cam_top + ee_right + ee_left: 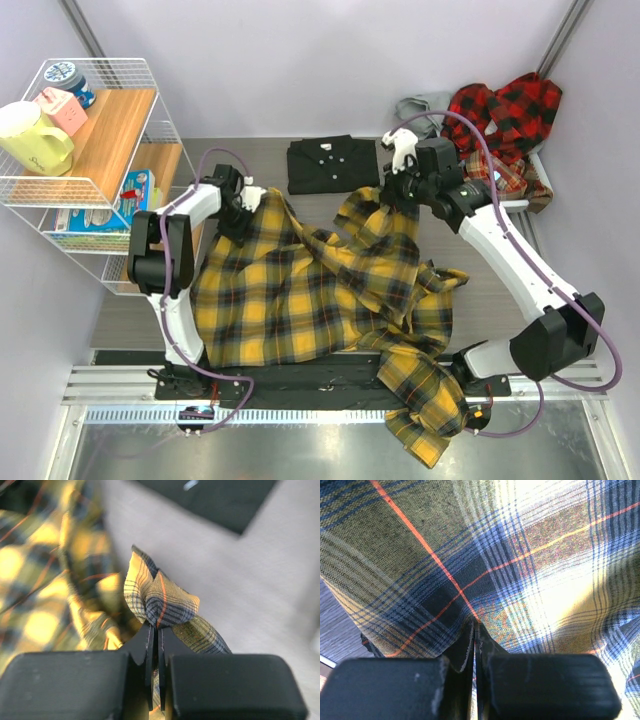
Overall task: Fold and stack the long sleeve shirts
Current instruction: Flatten the shirt out
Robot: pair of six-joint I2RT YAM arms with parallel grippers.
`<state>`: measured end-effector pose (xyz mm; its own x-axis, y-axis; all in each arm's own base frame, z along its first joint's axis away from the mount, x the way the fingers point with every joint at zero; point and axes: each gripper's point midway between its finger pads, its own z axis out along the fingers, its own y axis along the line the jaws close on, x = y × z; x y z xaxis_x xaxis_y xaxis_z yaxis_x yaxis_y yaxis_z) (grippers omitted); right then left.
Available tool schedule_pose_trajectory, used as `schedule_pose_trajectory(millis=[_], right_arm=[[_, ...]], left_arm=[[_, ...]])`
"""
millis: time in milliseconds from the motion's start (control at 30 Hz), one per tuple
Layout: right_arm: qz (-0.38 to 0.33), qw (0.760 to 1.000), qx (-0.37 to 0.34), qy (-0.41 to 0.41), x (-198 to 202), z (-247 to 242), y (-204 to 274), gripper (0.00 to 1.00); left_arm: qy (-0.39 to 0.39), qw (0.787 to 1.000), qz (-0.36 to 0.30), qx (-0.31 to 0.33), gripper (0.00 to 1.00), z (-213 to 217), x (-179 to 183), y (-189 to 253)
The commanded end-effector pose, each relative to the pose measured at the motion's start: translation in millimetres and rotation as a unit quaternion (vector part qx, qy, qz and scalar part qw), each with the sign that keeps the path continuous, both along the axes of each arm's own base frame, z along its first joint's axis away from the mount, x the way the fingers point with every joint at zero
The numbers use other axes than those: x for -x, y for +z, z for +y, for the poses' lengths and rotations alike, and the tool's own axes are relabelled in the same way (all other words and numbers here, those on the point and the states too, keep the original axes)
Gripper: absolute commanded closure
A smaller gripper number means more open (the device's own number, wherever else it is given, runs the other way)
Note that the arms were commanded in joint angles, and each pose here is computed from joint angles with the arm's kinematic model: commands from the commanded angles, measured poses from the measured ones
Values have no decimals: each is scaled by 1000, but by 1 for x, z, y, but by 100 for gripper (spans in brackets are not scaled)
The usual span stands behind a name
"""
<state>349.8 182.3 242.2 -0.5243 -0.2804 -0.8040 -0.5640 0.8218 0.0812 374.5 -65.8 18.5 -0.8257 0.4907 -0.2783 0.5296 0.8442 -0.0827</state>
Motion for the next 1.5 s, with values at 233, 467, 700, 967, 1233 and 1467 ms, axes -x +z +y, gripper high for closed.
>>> schedule_pose_trajectory(millis=[233, 467, 700, 967, 1233, 1467], right_arm=[[-312, 940, 111, -79, -116, -39, 126, 99], [-480, 862, 136, -88, -206, -32, 182, 99], [-565, 798, 203, -47, -278, -8, 146, 94], [-502, 799, 304, -130, -293, -62, 133, 11], [-203, 942, 268, 15, -168, -69, 23, 0], [38, 968, 230, 98, -52, -70, -105, 0]], left_arm=[[-22, 994, -48, 95, 95, -23, 9, 55], [-14, 977, -136, 163, 59, -45, -10, 119], [-12, 979, -122, 166, 54, -46, -15, 115], [-2, 980, -136, 144, 49, -38, -15, 110], [-11, 991, -115, 73, 30, -19, -24, 88], [-29, 998, -56, 16, 18, 0, -14, 51]])
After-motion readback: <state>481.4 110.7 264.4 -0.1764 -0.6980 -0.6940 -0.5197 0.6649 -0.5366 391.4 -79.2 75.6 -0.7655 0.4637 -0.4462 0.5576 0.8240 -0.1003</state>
